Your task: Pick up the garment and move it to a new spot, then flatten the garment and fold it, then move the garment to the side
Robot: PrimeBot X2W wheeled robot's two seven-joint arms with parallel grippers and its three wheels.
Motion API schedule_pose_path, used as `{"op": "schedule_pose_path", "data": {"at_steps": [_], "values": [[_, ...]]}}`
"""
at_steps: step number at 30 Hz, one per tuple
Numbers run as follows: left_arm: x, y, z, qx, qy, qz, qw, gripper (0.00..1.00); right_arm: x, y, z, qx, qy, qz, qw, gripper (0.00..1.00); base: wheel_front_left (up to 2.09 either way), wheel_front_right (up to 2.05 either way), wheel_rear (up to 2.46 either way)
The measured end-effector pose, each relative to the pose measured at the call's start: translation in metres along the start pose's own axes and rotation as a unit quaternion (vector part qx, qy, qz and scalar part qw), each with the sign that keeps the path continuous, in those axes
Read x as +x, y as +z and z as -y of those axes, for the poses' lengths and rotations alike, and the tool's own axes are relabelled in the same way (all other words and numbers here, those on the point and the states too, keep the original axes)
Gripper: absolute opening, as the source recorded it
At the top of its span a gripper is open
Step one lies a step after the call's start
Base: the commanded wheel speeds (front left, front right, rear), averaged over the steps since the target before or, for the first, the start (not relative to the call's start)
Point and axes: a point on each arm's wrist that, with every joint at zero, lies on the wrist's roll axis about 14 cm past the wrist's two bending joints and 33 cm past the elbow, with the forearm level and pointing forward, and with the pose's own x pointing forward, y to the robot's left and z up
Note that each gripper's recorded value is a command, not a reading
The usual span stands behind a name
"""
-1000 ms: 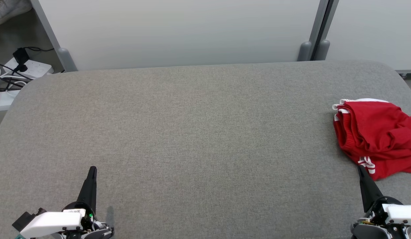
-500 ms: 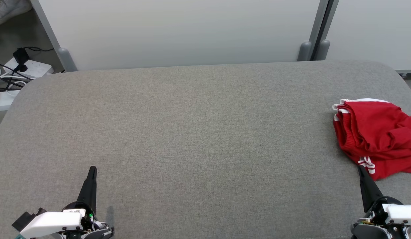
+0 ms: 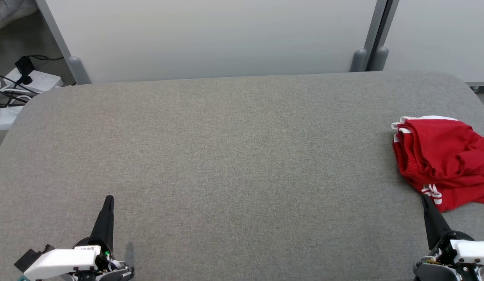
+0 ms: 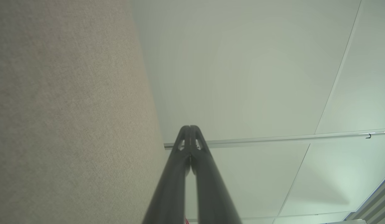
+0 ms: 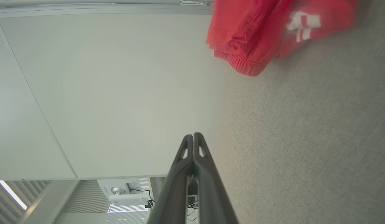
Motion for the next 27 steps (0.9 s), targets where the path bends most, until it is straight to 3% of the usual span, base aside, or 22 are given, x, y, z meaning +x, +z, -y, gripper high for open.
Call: {"op": "schedule_pose_path", "data": {"at_steps": [27], "values": [[0.0000, 0.0000, 0.0000, 0.000, 0.000, 0.000, 1.000, 0.00, 0.0000, 0.0002, 0.0000, 0.000, 0.000, 0.000, 1.000, 0.00, 0.00, 0.00, 0.00]]}}
